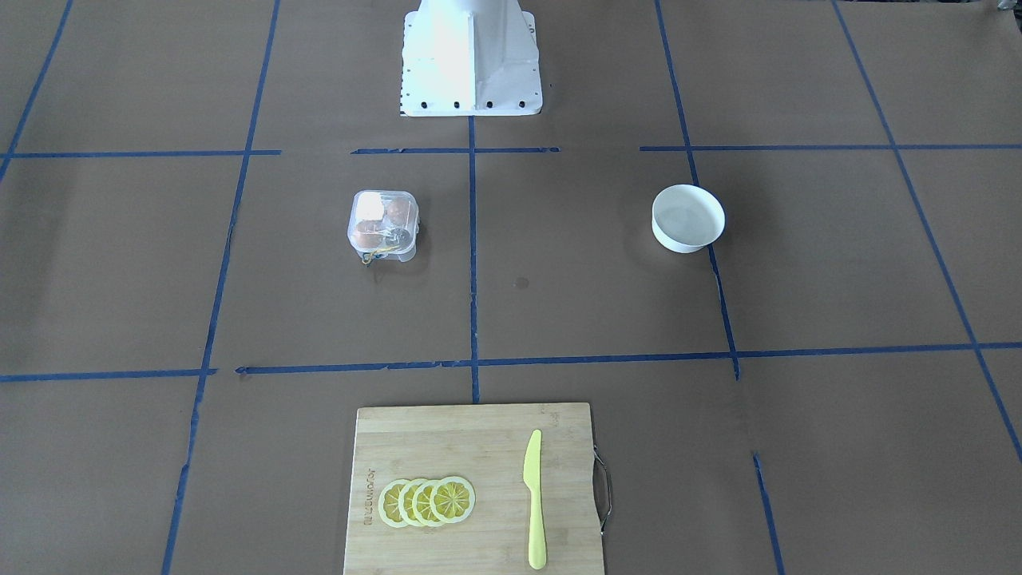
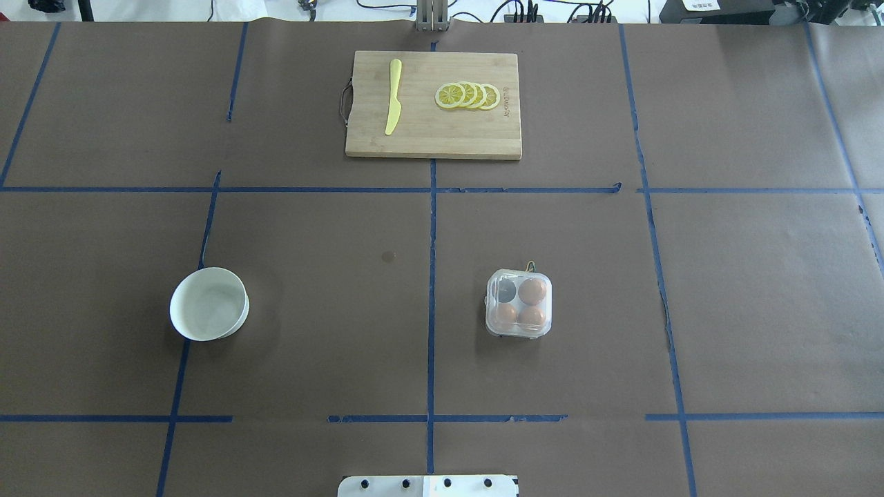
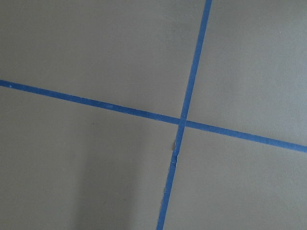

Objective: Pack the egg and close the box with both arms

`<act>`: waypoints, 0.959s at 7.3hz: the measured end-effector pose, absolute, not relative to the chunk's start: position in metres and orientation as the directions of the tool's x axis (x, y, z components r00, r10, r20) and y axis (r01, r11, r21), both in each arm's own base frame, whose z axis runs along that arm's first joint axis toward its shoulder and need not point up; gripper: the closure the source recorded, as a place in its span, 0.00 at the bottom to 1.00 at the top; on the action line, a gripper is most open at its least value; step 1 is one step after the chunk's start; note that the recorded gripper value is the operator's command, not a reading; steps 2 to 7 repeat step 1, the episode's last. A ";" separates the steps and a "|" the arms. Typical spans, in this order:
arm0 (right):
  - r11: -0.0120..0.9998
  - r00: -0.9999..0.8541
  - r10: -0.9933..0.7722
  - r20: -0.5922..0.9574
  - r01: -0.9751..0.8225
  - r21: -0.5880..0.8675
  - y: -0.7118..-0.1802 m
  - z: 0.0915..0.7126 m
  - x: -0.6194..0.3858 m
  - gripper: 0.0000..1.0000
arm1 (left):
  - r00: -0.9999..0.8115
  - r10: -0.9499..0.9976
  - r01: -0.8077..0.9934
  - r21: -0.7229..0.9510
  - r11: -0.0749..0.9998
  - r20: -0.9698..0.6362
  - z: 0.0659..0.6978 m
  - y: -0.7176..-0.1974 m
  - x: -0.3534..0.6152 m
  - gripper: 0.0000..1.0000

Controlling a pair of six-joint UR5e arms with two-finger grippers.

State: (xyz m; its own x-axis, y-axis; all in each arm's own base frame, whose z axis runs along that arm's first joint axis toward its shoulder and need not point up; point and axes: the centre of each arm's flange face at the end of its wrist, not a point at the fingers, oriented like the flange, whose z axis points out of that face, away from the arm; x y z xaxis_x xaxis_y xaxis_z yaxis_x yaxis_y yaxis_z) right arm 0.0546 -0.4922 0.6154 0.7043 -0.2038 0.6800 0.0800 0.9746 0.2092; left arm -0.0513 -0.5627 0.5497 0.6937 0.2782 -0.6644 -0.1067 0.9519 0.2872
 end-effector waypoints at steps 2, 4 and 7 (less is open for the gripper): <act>0.975 0.703 -0.204 0.681 0.081 0.208 -0.493 0.616 0.054 0.00 | 0.694 0.263 -0.108 0.264 0.958 -0.670 0.563 -0.561 -0.051 0.00; 0.975 0.703 -0.204 0.681 0.081 0.208 -0.493 0.616 0.054 0.00 | 0.694 0.263 -0.108 0.264 0.958 -0.670 0.563 -0.561 -0.051 0.00; 0.975 0.703 -0.204 0.681 0.081 0.208 -0.493 0.616 0.054 0.00 | 0.694 0.263 -0.108 0.264 0.958 -0.670 0.563 -0.561 -0.051 0.00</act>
